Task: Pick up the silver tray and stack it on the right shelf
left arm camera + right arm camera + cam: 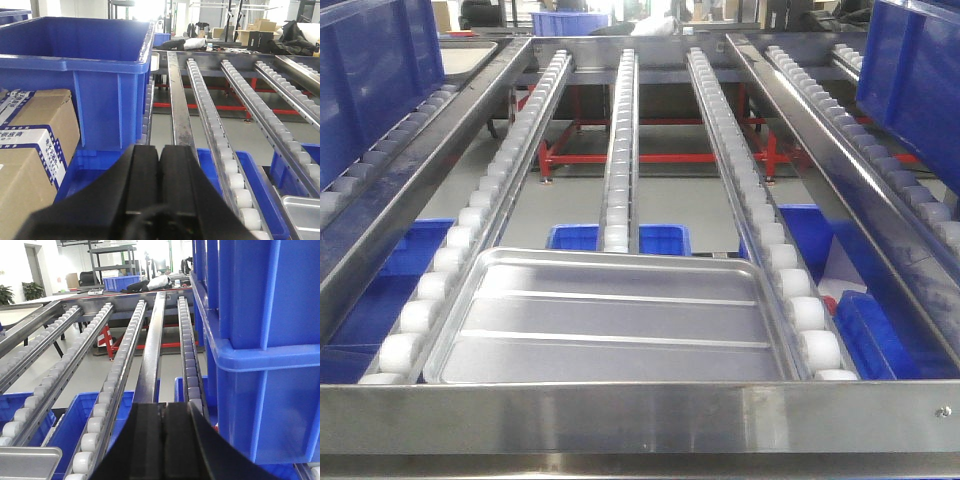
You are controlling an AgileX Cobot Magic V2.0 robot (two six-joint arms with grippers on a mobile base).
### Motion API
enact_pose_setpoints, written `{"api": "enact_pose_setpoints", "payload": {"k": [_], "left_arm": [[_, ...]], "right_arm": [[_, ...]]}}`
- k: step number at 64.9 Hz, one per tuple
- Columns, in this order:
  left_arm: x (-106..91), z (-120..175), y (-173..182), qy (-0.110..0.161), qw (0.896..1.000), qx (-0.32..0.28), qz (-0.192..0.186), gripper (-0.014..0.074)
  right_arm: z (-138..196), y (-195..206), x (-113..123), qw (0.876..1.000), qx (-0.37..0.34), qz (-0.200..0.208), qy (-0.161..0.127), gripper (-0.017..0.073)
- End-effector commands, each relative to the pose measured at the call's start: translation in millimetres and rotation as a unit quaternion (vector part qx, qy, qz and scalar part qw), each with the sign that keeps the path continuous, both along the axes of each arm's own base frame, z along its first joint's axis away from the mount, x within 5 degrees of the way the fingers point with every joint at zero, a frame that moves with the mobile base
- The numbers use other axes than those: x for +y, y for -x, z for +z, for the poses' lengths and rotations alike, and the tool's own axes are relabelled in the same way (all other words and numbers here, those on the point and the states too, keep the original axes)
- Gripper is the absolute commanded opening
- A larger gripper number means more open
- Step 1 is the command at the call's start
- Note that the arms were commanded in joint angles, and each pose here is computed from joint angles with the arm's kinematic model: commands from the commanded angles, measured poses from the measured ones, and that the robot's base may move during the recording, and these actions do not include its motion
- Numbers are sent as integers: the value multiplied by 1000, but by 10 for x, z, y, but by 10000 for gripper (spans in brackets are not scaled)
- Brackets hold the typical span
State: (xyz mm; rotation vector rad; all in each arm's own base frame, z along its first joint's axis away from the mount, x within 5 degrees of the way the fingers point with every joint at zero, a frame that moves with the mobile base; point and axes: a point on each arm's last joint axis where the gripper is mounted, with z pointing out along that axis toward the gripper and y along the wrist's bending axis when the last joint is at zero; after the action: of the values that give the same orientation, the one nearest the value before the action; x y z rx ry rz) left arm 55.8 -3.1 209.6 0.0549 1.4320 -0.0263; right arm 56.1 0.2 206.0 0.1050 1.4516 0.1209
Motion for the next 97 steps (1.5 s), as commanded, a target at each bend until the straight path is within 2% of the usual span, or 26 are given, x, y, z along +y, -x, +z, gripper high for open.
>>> {"api": "enact_pose_setpoints", "payload": {"k": [1,50,55,59,69,76,83,91,97], "left_arm": [[0,1,8,4,999,-36,0,-90],[1,5,9,5,999,-38,0,-90],[1,69,19,13,999,-47,-2,-90],[0,138,29,8,999,-47,-1,-90],[2,346,-6,8,1000,5,1,-90],[-4,479,-112,26,998,62,-1,-90],[-31,585,-267,46,987,157,-9,-90],[-105,600,-515,54,955,291,-27,-90],[-177,594,-700,74,936,342,-42,-90]], "right_arm": [[111,28,0,999,-54,-1,1,54],[127,32,1,998,-63,-2,6,54],[140,33,2,998,-70,0,1,54],[155,29,8,997,-75,6,-1,54],[290,-50,40,999,-41,32,-3,54],[361,-178,80,999,9,53,1,54],[392,-356,148,995,64,79,13,54],[377,-604,275,983,142,115,25,54],[327,-791,388,970,196,138,36,54]]}}
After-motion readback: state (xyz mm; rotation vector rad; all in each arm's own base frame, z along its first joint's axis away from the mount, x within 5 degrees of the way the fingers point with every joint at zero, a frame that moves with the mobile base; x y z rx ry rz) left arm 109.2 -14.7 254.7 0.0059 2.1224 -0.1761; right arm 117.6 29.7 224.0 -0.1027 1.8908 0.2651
